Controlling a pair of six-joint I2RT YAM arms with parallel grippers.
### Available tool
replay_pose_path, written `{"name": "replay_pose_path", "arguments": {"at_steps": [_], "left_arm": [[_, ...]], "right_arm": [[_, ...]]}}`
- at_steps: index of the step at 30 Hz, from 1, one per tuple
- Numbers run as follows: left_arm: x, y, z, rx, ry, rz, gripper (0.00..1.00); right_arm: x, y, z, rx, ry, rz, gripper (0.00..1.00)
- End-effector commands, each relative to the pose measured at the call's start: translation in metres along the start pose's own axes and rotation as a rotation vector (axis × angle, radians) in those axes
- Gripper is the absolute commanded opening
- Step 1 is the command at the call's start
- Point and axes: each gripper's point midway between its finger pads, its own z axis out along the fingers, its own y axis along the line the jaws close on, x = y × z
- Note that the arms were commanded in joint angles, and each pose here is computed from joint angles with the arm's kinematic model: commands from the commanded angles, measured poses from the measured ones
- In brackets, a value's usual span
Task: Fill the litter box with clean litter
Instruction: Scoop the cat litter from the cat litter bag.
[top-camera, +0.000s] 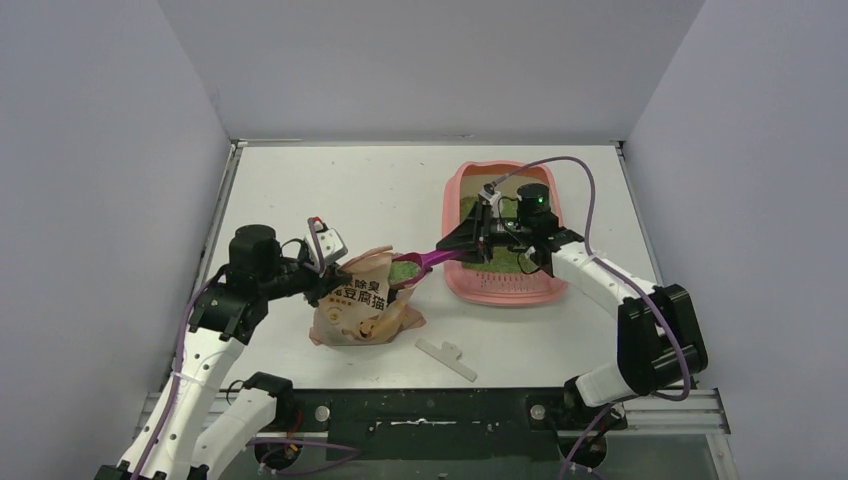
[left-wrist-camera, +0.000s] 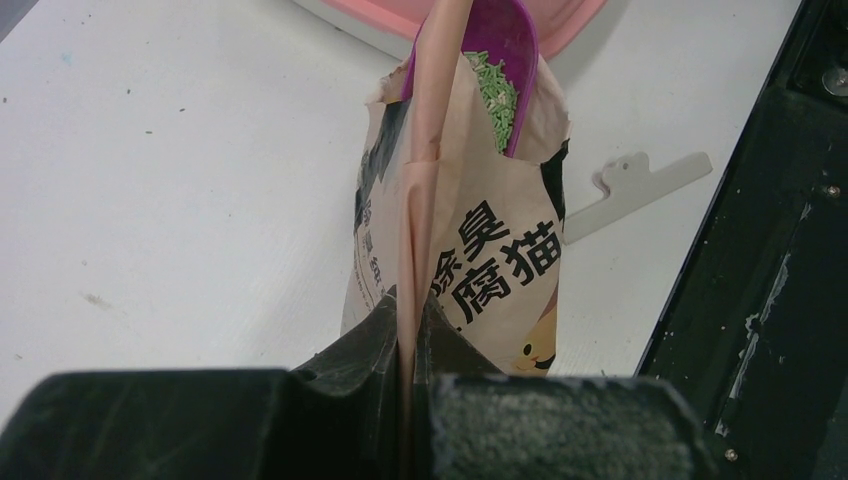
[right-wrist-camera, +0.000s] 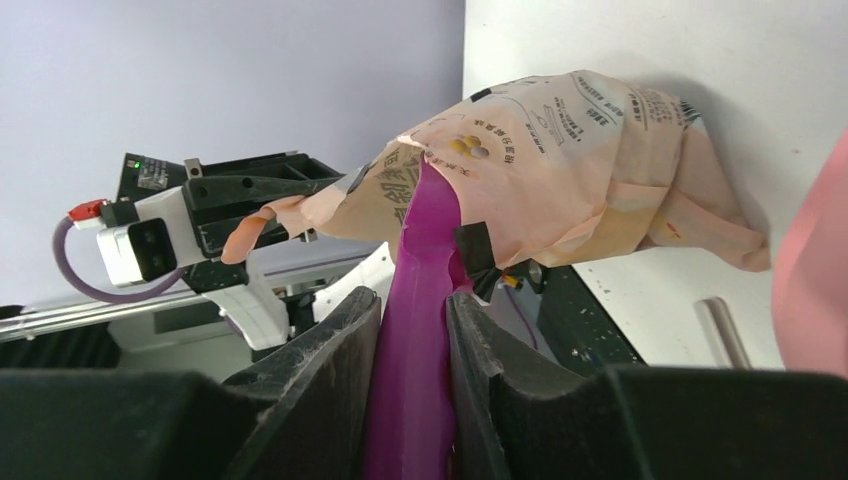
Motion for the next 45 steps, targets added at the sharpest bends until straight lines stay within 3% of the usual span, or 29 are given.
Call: {"name": "replay_pose_path", "arguments": {"at_steps": [1, 6, 17, 45], "left_arm": [[-0.048, -0.003, -0.010, 0.013, -0.131, 0.091, 0.00], [-0.046, -0.004, -0.008, 0.020, -0.132, 0.079, 0.00], [-0.049, -0.003, -0.010, 0.008, -0.138, 0.086, 0.00], [-0.058, -0.003, -0.007, 0.003, -0.187, 0.080, 0.00]], "right_arm": [[-0.003, 0.011, -0.019, 0.038, -0.030, -0.092, 0.00], [0.000, 0.047, 0.000, -0.148, -0.003, -0.100, 0.00], [-0.004, 0.023, -0.029, -0.091, -0.045, -0.060, 0.00], [-0.001, 0.013, -0.064, -0.099, -0.087, -0.037, 0.00]]}}
